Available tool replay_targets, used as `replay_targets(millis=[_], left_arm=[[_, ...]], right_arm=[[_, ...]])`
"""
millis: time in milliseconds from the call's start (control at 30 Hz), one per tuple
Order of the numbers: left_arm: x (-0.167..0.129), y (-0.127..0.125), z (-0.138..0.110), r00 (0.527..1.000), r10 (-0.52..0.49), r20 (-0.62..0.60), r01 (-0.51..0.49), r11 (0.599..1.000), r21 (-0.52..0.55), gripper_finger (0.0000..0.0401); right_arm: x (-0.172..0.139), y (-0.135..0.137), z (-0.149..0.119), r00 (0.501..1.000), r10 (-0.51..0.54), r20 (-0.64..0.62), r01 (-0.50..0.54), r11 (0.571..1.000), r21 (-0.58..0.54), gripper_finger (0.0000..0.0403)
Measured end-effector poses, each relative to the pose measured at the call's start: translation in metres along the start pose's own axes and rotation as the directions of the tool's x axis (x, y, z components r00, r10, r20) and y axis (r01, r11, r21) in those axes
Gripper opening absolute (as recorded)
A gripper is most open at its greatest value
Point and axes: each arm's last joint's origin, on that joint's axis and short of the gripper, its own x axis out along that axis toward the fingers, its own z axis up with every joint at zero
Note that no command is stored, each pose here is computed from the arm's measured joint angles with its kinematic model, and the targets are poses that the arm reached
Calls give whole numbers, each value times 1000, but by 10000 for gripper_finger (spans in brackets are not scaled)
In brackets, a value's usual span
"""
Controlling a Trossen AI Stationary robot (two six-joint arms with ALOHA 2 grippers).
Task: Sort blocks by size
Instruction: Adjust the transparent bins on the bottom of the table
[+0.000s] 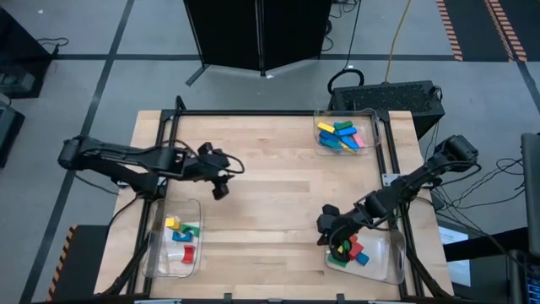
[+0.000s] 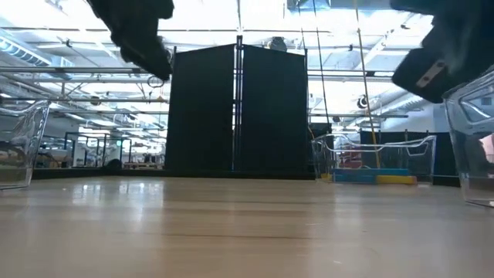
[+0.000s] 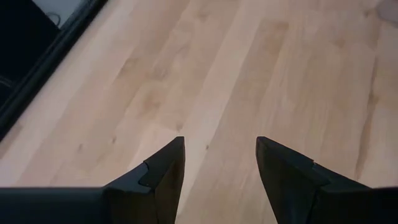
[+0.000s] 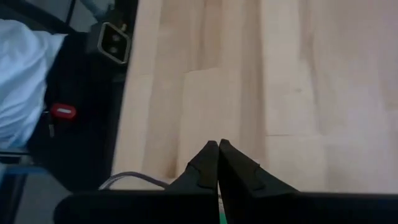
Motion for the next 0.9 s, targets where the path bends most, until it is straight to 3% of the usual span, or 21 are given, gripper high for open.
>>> replay_targets(millis=[233, 533, 767, 900], left_arm=[[-29, 10, -7, 999, -19, 28, 19, 1000, -1, 199], [-23, 14, -25, 998, 15, -67, -14, 1000, 14, 199], [-1, 16, -55, 985, 46, -165, -54, 998, -44, 199], [6, 13, -72, 969, -3, -247, -22, 995, -99, 199]], right_arm=[[0, 22, -13, 997, 77, -7, -76, 997, 34, 0], [-3, 49, -19, 976, 210, 59, -201, 970, -135, 0], [-11, 53, -14, 967, 214, 140, -173, 951, -254, 0], [-17, 53, -11, 964, 187, 191, -132, 954, -268, 0]])
